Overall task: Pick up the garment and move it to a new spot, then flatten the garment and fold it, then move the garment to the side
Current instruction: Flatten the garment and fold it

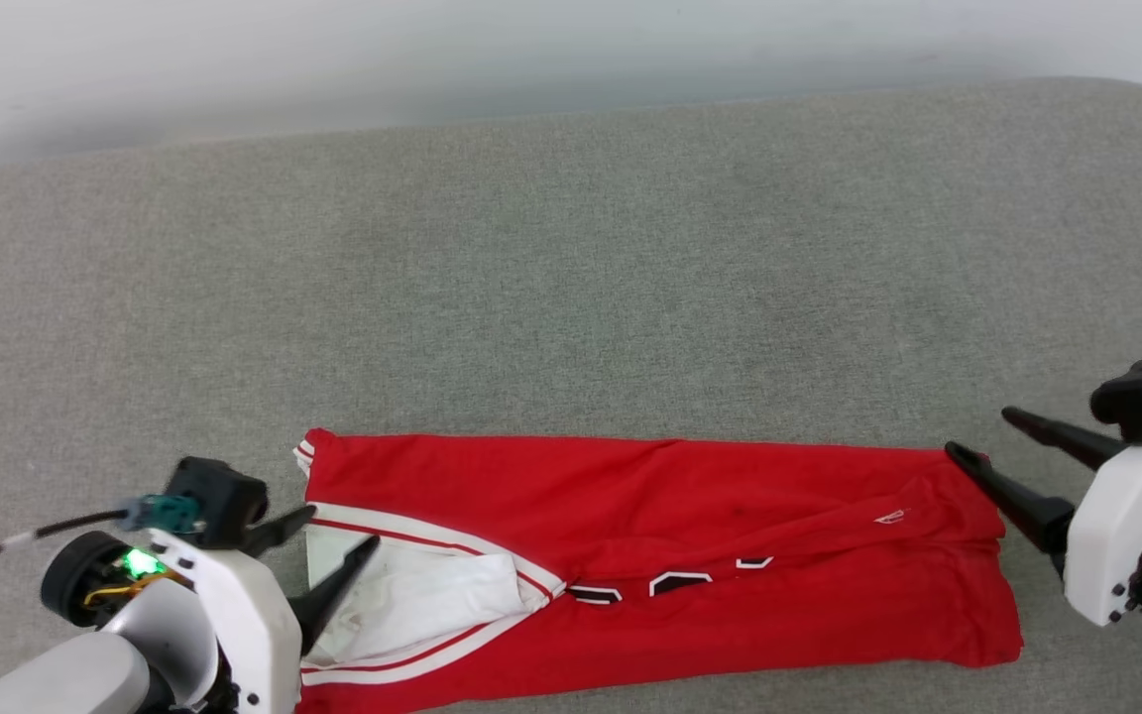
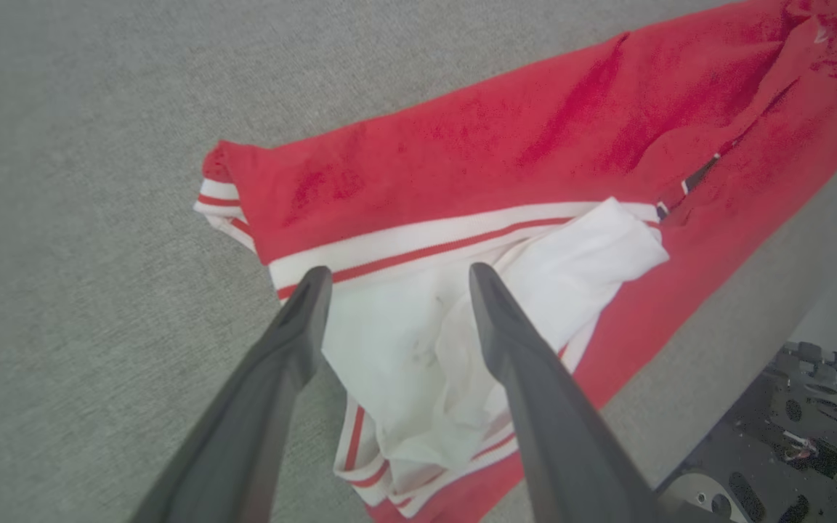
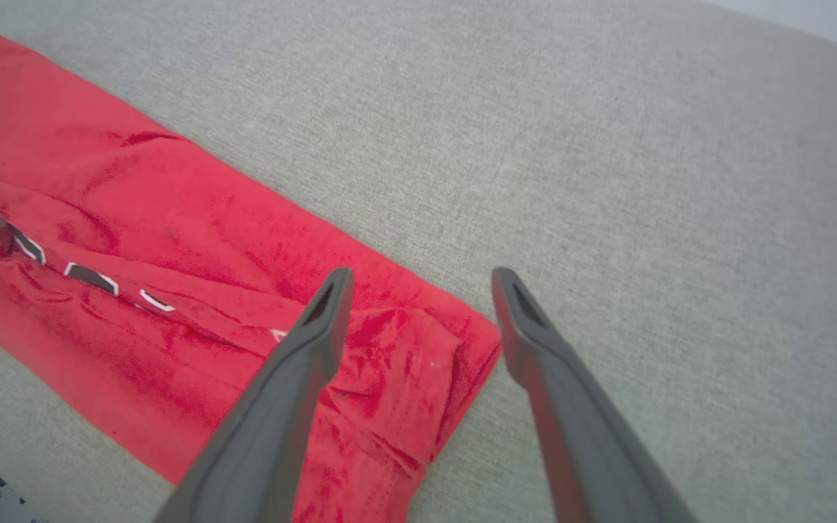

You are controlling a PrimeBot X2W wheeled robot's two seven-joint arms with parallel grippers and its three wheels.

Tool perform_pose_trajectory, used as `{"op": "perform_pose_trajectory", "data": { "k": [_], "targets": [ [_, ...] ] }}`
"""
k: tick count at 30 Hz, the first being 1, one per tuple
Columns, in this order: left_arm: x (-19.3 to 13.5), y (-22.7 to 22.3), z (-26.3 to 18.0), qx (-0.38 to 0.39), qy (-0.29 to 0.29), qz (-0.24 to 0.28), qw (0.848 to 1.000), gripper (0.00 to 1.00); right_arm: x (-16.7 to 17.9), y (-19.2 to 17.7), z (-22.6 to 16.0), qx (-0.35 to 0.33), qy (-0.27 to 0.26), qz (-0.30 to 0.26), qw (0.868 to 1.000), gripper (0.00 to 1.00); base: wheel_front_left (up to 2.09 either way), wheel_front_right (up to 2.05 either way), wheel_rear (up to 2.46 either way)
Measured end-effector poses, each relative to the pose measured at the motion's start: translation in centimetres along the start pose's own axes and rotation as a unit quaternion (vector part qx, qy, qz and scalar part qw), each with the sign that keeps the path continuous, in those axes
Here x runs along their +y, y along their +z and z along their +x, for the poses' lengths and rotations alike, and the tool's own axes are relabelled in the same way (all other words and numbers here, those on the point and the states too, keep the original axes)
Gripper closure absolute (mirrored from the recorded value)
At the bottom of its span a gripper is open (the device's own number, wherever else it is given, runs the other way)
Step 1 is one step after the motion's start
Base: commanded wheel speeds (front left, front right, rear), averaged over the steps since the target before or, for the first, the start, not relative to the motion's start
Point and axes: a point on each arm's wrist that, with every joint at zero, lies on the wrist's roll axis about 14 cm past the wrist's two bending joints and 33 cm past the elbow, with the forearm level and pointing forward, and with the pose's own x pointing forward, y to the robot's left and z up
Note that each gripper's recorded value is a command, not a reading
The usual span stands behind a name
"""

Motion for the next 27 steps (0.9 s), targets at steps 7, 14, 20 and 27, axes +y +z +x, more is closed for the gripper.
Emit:
{"op": "perform_pose_trajectory", "data": {
  "k": [7, 14, 20, 27],
  "targets": [
    [3.5, 5.3, -1.8, -0.182, 0.115, 0.010, 0.977, 0.00, -1.8, 3.8, -1.9, -0.070, -0.029, 0.002, 0.997, 0.00, 0.00, 0.00, 0.00],
    [5.9, 6.0, -3.4, -0.250, 0.216, -0.016, 0.944, 0.00, -4.6, 2.8, -2.6, -0.076, -0.070, 0.095, 0.990, 0.00, 0.00, 0.00, 0.00],
    [6.4, 6.7, -5.2, -0.306, 0.286, -0.012, 0.908, 0.00, -5.2, -0.4, -2.3, -0.040, -0.082, 0.188, 0.978, 0.00, 0.00, 0.00, 0.00],
    [6.3, 6.2, -6.4, -0.339, 0.332, -0.017, 0.880, 0.00, -2.5, -4.2, -0.7, 0.023, -0.049, 0.279, 0.959, 0.00, 0.00, 0.00, 0.00]
  ]
}}
